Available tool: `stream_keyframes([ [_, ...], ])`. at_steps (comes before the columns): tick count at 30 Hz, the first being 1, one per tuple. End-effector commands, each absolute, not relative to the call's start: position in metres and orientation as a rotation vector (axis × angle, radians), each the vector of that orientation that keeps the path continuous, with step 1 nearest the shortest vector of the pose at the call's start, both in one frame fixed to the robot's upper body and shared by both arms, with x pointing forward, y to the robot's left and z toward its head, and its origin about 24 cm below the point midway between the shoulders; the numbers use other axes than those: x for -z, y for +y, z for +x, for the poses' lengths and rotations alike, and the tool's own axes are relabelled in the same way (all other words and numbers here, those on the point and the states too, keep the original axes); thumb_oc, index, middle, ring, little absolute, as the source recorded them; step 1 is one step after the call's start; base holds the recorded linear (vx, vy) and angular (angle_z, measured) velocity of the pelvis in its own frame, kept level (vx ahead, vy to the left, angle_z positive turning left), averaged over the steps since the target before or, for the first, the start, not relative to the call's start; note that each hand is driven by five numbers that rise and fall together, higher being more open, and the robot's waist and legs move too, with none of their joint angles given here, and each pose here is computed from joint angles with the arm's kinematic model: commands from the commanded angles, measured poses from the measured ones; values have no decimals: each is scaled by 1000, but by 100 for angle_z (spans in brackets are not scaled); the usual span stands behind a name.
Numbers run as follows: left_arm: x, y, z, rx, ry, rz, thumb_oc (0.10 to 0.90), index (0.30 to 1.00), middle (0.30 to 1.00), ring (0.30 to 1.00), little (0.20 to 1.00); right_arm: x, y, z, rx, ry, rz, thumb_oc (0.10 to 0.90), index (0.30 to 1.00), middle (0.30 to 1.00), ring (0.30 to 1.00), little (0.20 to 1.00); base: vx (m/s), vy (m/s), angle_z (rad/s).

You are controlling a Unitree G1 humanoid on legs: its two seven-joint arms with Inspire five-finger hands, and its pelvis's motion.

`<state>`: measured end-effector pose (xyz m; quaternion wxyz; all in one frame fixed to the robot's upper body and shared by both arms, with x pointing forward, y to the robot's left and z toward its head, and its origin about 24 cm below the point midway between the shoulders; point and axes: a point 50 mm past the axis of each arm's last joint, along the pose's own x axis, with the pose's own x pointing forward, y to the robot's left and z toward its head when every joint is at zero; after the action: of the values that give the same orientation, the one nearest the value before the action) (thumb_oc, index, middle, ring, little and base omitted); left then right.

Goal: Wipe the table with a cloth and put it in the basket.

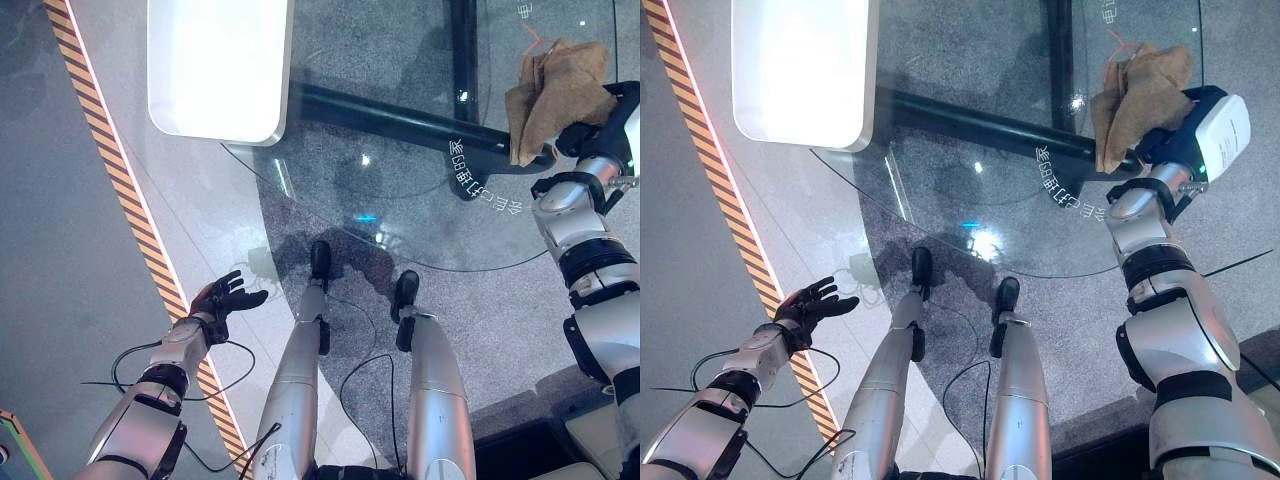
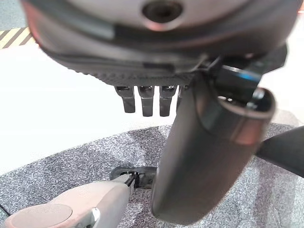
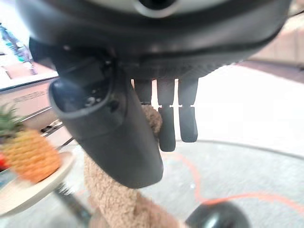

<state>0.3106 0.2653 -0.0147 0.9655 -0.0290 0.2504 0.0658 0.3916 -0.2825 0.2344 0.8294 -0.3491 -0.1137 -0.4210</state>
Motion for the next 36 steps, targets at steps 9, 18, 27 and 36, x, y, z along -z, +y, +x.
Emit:
stream_keyframes([
  [9,20,267,308,-177,522,-58,800,900,900,900,900,-285,-232,403,731,-479,-943,100,300,300,300,200,0,0,0],
  [18,23,256,309,-156,520,-53,800,900,900,900,900,-275,-178,409,501,-546,-1007,100,300,300,300,200,0,0,0],
  [27,25,248,310,-141,515,-56,800,900,900,900,900,-265,-129,406,281,-614,-1014,100,300,300,300,200,0,2,1],
  [36,26,240,312,-137,505,-75,800,900,900,900,900,-245,-87,397,56,-621,-1005,100,300,300,300,200,0,0,0],
])
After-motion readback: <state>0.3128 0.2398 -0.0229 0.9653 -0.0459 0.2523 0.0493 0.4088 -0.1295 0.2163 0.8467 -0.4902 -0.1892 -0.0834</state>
